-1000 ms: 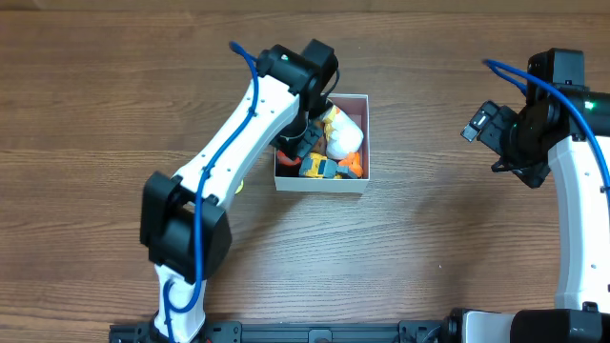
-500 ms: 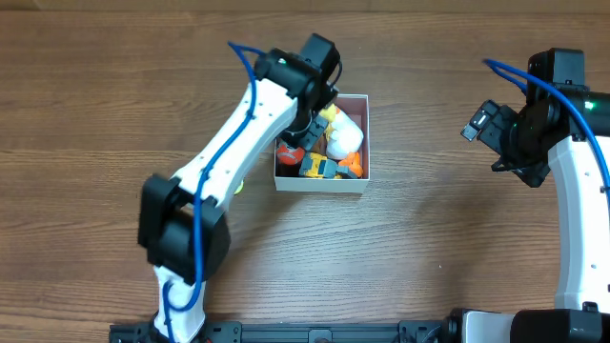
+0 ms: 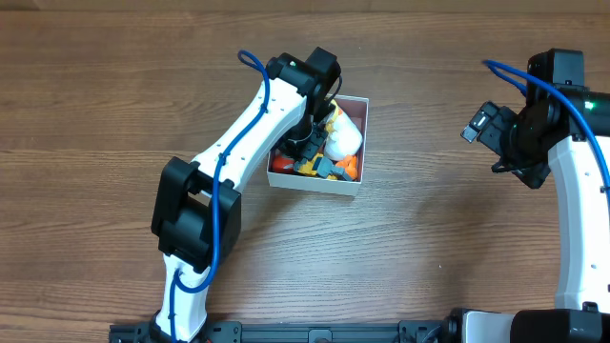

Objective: Pack container
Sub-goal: 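Lower the red ball into the box and open the left gripper, then grasp the yellow cat-face lollipop toy with the left gripper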

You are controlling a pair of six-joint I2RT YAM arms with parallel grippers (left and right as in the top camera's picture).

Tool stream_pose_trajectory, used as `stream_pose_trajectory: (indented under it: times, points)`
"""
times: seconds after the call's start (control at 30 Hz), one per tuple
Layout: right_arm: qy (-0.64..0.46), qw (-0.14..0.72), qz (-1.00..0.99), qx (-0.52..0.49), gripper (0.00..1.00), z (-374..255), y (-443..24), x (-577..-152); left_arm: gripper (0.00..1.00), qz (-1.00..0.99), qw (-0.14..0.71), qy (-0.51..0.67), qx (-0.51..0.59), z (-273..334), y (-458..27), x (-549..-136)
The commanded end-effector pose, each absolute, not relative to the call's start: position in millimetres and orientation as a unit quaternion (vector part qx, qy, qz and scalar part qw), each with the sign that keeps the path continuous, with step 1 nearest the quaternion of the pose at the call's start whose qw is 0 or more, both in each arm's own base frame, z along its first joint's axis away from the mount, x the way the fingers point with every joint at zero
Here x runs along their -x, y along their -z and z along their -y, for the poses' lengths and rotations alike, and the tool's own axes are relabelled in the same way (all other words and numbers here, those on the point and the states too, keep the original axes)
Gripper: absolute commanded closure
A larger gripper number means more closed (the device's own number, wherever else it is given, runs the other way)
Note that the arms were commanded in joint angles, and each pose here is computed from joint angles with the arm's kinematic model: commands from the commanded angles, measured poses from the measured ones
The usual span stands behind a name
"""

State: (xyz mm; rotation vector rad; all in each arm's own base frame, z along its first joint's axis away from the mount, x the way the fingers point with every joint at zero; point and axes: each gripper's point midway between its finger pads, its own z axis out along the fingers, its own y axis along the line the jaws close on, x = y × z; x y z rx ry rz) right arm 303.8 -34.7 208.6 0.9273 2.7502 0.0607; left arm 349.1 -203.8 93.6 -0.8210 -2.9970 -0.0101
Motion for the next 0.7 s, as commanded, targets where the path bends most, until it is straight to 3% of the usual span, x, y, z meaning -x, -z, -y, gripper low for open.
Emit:
stream_pose_trajectory:
  times: [0.0, 0.13, 0.27, 0.43, 0.67]
  points:
    - [-0.016, 0.123, -0.94, -0.317, 0.0, 37, -210, -304, 0.61, 0.963, -0.106, 0.01, 0.247, 196, -191, -367]
    - [-0.015, 0.121, -0.941, -0.317, 0.0, 36, -210, -303, 0.3, 0.957, -0.23, 0.043, 0.173, 145, -293, -361]
    - [-0.015, 0.118, -0.941, -0.317, 0.0, 36, -209, -302, 0.24, 0.974, -0.213, 0.046, 0.057, 70, -316, -331]
    - [-0.015, 0.118, -0.941, -0.317, 0.0, 36, -210, -302, 0.22, 0.995, -0.092, 0.025, -0.02, 25, -250, -318]
    - [-0.015, 0.121, -0.941, -0.317, 0.0, 36, -210, -303, 0.23, 0.998, -0.021, -0.051, 0.034, 41, -128, -314]
